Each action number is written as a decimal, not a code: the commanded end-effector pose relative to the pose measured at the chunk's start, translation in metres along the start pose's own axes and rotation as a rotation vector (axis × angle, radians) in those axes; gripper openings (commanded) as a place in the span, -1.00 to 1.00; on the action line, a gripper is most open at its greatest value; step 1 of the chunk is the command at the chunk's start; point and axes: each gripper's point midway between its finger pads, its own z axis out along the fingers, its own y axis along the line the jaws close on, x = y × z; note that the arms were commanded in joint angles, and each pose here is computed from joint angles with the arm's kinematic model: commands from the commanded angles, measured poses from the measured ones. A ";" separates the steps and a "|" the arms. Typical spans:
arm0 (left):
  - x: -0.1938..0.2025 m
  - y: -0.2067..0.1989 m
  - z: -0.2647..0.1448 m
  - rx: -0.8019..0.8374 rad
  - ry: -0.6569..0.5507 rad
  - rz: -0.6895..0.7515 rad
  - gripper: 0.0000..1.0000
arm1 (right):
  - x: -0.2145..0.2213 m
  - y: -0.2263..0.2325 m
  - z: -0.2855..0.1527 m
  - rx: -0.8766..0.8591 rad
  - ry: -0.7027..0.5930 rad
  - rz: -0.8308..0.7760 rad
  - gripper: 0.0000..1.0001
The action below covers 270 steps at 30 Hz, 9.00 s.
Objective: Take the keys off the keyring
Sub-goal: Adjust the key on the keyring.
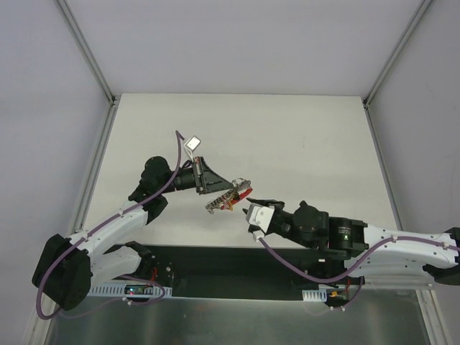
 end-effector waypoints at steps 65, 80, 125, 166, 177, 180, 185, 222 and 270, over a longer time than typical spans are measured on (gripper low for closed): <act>-0.037 -0.034 -0.027 0.246 -0.275 -0.310 -1.00 | -0.017 -0.041 0.061 0.159 -0.174 0.527 -0.24; -0.035 -0.036 -0.027 0.247 -0.270 -0.301 -1.00 | -0.021 -0.039 0.043 0.118 -0.197 0.440 -0.26; -0.039 -0.039 -0.031 0.276 -0.286 -0.289 -1.00 | 0.010 -0.051 0.076 0.202 -0.066 0.480 -0.98; -0.041 -0.037 -0.031 0.296 -0.288 -0.290 -1.00 | -0.004 -0.038 0.074 0.079 -0.106 0.477 -0.98; -0.041 -0.034 -0.029 0.290 -0.284 -0.292 -1.00 | -0.014 -0.039 0.074 0.072 -0.110 0.452 -0.98; -0.041 -0.032 -0.029 0.296 -0.286 -0.297 -1.00 | -0.015 -0.042 0.071 0.086 -0.113 0.450 -0.98; -0.041 -0.028 -0.027 0.299 -0.280 -0.305 -1.00 | -0.017 -0.045 0.067 0.098 -0.123 0.451 -0.98; -0.042 -0.044 -0.029 0.382 -0.278 -0.173 -1.00 | 0.022 -0.011 0.069 0.031 0.007 0.432 -0.98; 0.018 -0.043 -0.042 0.142 -0.111 1.075 -1.00 | -0.018 -0.021 0.057 -0.072 -0.125 0.569 -0.98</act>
